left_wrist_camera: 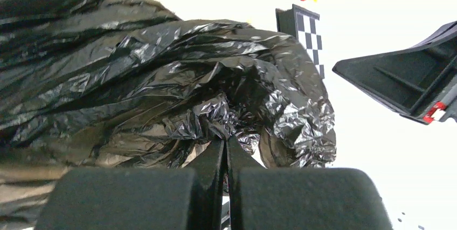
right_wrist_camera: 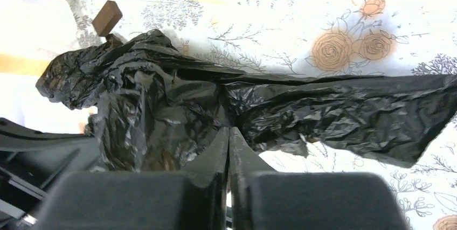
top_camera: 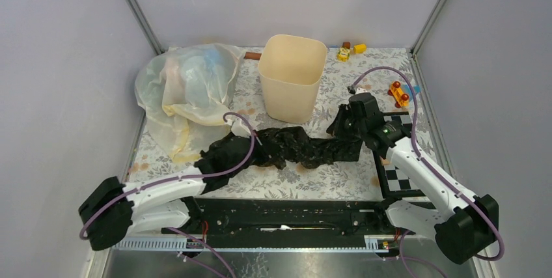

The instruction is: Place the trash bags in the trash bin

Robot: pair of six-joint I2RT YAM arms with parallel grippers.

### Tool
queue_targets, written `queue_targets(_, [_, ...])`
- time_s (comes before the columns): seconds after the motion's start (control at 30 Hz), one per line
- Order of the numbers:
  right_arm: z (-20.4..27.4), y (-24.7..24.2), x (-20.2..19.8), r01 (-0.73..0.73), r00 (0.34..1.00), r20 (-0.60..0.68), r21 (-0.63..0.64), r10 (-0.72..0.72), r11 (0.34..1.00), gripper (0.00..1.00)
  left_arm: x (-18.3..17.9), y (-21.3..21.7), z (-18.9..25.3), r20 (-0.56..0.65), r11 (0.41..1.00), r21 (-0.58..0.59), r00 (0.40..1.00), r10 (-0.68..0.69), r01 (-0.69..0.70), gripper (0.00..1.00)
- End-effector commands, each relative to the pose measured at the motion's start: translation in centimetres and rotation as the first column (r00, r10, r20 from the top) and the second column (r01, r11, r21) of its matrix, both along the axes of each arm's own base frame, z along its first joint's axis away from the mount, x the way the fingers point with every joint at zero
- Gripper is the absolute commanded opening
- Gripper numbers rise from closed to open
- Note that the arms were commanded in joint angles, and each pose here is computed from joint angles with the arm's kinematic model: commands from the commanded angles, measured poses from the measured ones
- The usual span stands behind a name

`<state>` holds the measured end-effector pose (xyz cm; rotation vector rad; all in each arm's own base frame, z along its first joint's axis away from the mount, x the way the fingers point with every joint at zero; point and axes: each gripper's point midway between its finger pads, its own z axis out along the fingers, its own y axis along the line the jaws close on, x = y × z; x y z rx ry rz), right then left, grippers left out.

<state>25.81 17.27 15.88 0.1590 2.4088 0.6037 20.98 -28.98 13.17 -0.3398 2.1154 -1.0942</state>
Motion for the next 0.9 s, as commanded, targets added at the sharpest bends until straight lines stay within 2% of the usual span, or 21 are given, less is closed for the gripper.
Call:
queue_targets(0.0, [2.2, 0.5, 0.2, -0.076, 0.994, 0.082, 0.01, 0.075, 0.997, 0.14, -1.0, 2.1, -0.2, 0.019, 0.993, 0.098, 0.998, -0.066, 0.063, 0.0])
queue_targets(0.07, [3.0, 3.2, -1.2, -0.242, 0.968, 0.099, 0.103, 0.232, 0.965, 0.44, -1.3, 2.2, 0.4, 0.035, 0.992, 0.094, 0.995, -0.089, 0.085, 0.0])
queue_targets(0.13, [3.6, 4.6, -2.0, -0.317, 0.947, 0.101, 0.167, 0.304, 0.934, 0.68, -1.6, 2.0, 0.8, 0.046, 0.991, 0.086, 0.993, -0.11, 0.106, 0.0])
queue_targets(0.27, [3.7, 5.7, -3.2, -0.386, 0.922, 0.095, 0.197, 0.375, 0.901, 0.81, -1.8, 2.1, 0.8, 0.044, 0.989, 0.092, 0.992, -0.122, 0.117, 0.0])
queue_targets(0.4, [2.5, 7.1, -4.3, -0.436, 0.899, 0.062, 0.177, 0.433, 0.882, 0.83, -2.0, 2.0, 0.5, 0.038, 0.988, 0.087, 0.991, -0.129, 0.125, 0.0])
queue_targets(0.6, [0.1, 8.7, -5.1, -0.464, 0.883, -0.011, 0.137, 0.47, 0.875, 0.69, -2.4, 1.6, 0.2, 0.029, 0.985, 0.083, 0.988, -0.155, 0.152, 0.0])
queue_targets(0.67, [-0.5, 8.8, -5.1, -0.463, 0.882, -0.032, 0.135, 0.471, 0.876, 0.55, -2.4, 1.7, 0.1, 0.028, 0.983, 0.092, 0.987, -0.16, 0.157, 0.0])
queue_targets(0.7, [-0.6, 8.7, -5.0, -0.459, 0.884, -0.035, 0.129, 0.467, 0.879, 0.42, -2.4, 1.8, 0.0, 0.029, 0.982, 0.101, 0.986, -0.162, 0.158, 0.0])
queue_targets(0.77, [-0.8, 7.9, -4.3, -0.415, 0.907, -0.039, 0.085, 0.419, 0.906, 0.07, -2.1, 2.8, -0.8, 0.015, 0.978, 0.165, 0.991, -0.132, 0.128, 0.0])
queue_targets(0.8, [-0.8, 7.0, -3.6, -0.368, 0.928, -0.037, 0.042, 0.37, 0.929, 0.0, -1.8, 3.9, -1.5, -0.006, 0.97, 0.227, 0.996, -0.087, 0.086, 0.0])
queue_targets(0.87, [-0.4, 4.4, -1.9, -0.234, 0.972, -0.009, -0.066, 0.234, 0.97, 0.0, -1.1, 5.8, -2.2, -0.014, 0.947, 0.322, 1.0, -0.017, 0.021, 0.0])
